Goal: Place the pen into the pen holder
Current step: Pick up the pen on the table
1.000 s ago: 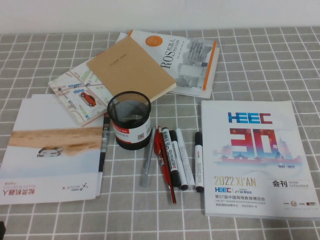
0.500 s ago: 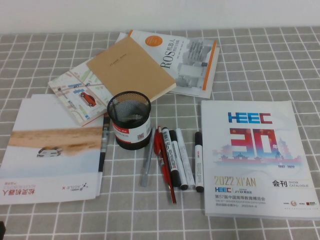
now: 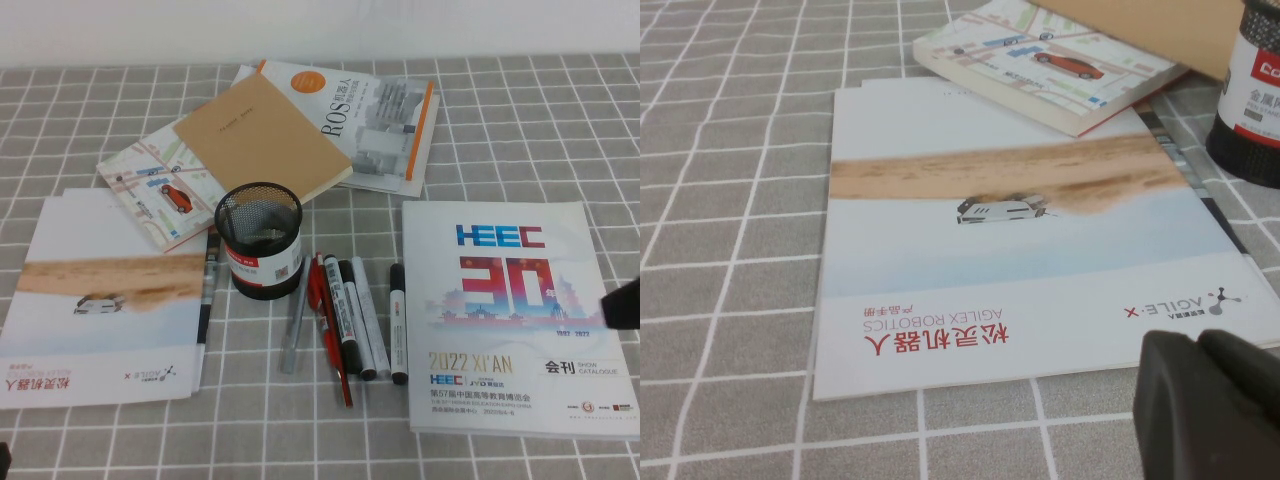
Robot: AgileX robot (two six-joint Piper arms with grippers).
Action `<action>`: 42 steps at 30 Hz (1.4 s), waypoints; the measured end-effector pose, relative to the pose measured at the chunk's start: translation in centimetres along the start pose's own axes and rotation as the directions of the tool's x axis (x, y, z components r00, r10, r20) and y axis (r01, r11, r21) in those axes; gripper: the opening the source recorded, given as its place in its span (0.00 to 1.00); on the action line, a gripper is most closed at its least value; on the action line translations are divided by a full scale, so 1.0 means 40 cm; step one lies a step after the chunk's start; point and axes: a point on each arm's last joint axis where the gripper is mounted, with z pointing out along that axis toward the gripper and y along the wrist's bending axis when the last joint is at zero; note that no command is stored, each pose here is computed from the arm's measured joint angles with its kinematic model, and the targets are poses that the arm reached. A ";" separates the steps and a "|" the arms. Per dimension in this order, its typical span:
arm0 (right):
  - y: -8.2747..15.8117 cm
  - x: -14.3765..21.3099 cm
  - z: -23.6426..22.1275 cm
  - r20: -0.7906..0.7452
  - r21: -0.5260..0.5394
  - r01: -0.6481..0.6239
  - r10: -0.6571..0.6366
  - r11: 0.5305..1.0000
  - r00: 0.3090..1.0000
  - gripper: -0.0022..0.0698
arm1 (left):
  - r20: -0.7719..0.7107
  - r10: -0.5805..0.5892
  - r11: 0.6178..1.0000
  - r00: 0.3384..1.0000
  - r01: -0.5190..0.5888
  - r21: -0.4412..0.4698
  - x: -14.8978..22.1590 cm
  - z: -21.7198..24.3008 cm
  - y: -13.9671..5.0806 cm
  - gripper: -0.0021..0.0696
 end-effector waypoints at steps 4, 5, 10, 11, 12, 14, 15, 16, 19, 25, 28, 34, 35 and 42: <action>0.035 -0.049 0.067 -0.145 0.106 0.077 -0.061 0.991 0.988 0.01 | 0.000 0.000 1.000 1.000 0.000 0.000 0.000 0.000 0.000 0.03; 0.042 -0.065 0.082 -0.172 0.156 0.088 -0.060 0.984 0.983 0.01 | 0.000 0.000 1.000 1.000 0.000 0.000 0.000 0.000 0.000 0.03; 0.081 -0.132 0.172 -0.280 0.231 0.135 -0.067 0.964 0.958 0.01 | 0.000 0.000 1.000 1.000 0.000 0.000 0.000 0.000 0.000 0.03; 0.091 -0.146 0.194 -0.293 0.225 0.140 -0.070 0.964 0.953 0.01 | 0.000 0.000 1.000 1.000 0.000 0.000 0.000 0.000 0.000 0.03; 0.103 -0.159 0.216 -0.304 0.217 0.144 -0.073 0.966 0.950 0.01 | 0.000 0.000 1.000 1.000 0.000 0.000 0.000 0.000 0.000 0.03; 0.127 -0.181 0.256 -0.319 0.206 0.145 -0.073 0.968 0.945 0.01 | 0.000 0.000 1.000 1.000 0.000 0.000 0.000 0.000 0.000 0.03; 0.141 -0.192 0.278 -0.323 0.205 0.139 -0.067 0.969 0.944 0.01 | 0.000 0.000 1.000 1.000 0.000 0.000 0.000 0.000 0.000 0.03; 0.156 -0.204 0.300 -0.324 0.209 0.129 -0.056 0.969 0.945 0.01 | 0.000 0.000 1.000 1.000 0.000 0.000 0.000 0.000 0.000 0.03; 0.190 -0.231 0.359 -0.335 0.253 0.110 -0.020 0.961 0.942 0.01 | 0.000 0.000 1.000 1.000 0.000 0.000 0.000 0.000 0.000 0.03; 0.239 -0.272 0.501 -0.346 0.333 0.173 -0.051 0.927 0.937 0.02 | 0.000 0.000 1.000 1.000 0.000 0.000 0.000 0.000 0.000 0.03; 0.266 -0.280 0.554 -0.351 0.327 0.205 -0.083 0.922 0.933 0.07 | 0.000 0.000 1.000 1.000 0.000 0.000 0.000 0.000 0.000 0.03; 0.289 -0.267 0.622 -0.382 0.314 0.232 -0.102 0.921 0.918 0.37 | 0.000 0.000 1.000 1.000 0.000 0.000 0.000 0.000 0.000 0.03; 0.291 -0.263 0.628 -0.388 0.312 0.235 -0.102 0.921 0.916 0.40 | 0.000 0.000 1.000 1.000 0.000 0.000 0.000 0.000 0.000 0.03; 0.309 -0.244 0.649 -0.410 0.297 0.250 -0.113 0.921 0.905 0.45 | 0.000 0.000 1.000 1.000 0.000 0.000 0.000 0.000 0.000 0.03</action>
